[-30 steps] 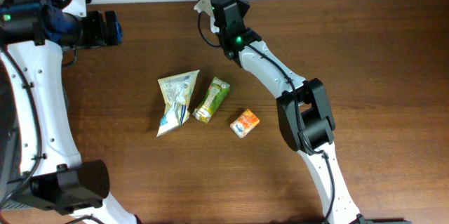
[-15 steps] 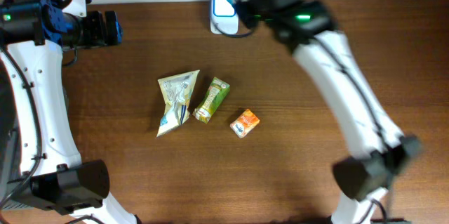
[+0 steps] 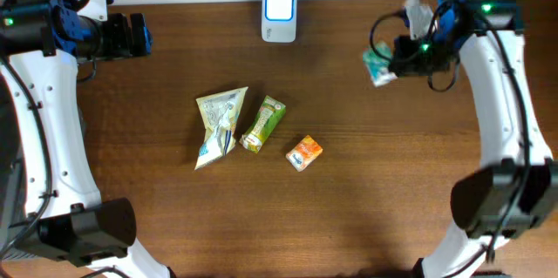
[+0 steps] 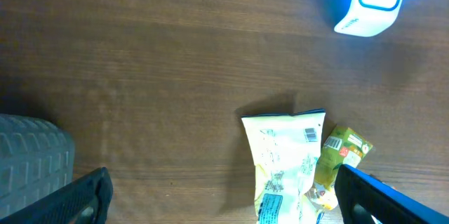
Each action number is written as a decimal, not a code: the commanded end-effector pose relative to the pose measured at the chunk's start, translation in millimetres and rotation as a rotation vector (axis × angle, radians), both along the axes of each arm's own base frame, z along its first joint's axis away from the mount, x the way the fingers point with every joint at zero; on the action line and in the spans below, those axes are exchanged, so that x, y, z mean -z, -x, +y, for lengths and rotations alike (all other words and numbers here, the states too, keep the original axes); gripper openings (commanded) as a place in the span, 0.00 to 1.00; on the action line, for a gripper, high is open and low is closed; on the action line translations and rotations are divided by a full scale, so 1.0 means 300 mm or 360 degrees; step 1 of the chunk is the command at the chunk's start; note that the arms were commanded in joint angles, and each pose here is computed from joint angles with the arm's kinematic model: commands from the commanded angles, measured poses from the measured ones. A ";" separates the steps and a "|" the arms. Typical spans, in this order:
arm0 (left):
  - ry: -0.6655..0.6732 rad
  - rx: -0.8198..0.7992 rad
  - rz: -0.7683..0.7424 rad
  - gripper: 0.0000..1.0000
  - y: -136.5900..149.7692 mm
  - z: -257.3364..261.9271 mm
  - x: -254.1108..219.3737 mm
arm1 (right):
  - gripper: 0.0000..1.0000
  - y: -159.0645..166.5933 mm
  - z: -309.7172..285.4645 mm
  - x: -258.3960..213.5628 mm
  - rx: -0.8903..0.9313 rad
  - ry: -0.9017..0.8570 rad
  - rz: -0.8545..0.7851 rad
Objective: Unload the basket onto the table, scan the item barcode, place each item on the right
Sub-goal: 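Move the teal pack right and set it down on the table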
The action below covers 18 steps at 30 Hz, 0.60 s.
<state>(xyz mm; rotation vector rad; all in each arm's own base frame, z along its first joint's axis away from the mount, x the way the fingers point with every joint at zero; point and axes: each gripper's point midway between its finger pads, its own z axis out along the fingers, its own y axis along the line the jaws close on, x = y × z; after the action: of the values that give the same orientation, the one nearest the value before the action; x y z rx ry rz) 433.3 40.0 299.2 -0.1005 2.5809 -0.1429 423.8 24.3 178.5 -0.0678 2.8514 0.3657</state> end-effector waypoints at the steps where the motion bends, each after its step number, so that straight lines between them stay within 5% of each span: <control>1: -0.0004 0.0004 0.0005 0.99 -0.003 0.003 0.006 | 0.04 0.039 -0.152 0.258 0.0284 0.0147 0.0265; 8: -0.0004 0.0004 0.0005 0.99 -0.003 0.003 0.006 | 0.04 0.045 -0.283 0.406 0.0447 0.0127 0.0303; 11: -0.0004 0.0003 0.0005 0.99 -0.003 0.004 0.006 | 0.44 0.040 -0.282 0.347 0.0497 0.0015 0.0314; 16: -0.0004 0.0003 0.0005 0.99 -0.003 0.004 0.006 | 0.75 0.019 -0.130 0.164 0.0303 -0.0268 0.0284; 18: -0.0004 0.0003 0.0005 0.99 -0.003 0.004 0.006 | 0.96 0.013 0.002 0.096 0.0205 -0.0540 0.0276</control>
<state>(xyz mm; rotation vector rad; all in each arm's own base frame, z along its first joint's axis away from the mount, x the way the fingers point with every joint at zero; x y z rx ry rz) 433.2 40.0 299.2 -0.1001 2.5813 -0.1429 407.1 -33.7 110.2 0.3485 3.0216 0.4855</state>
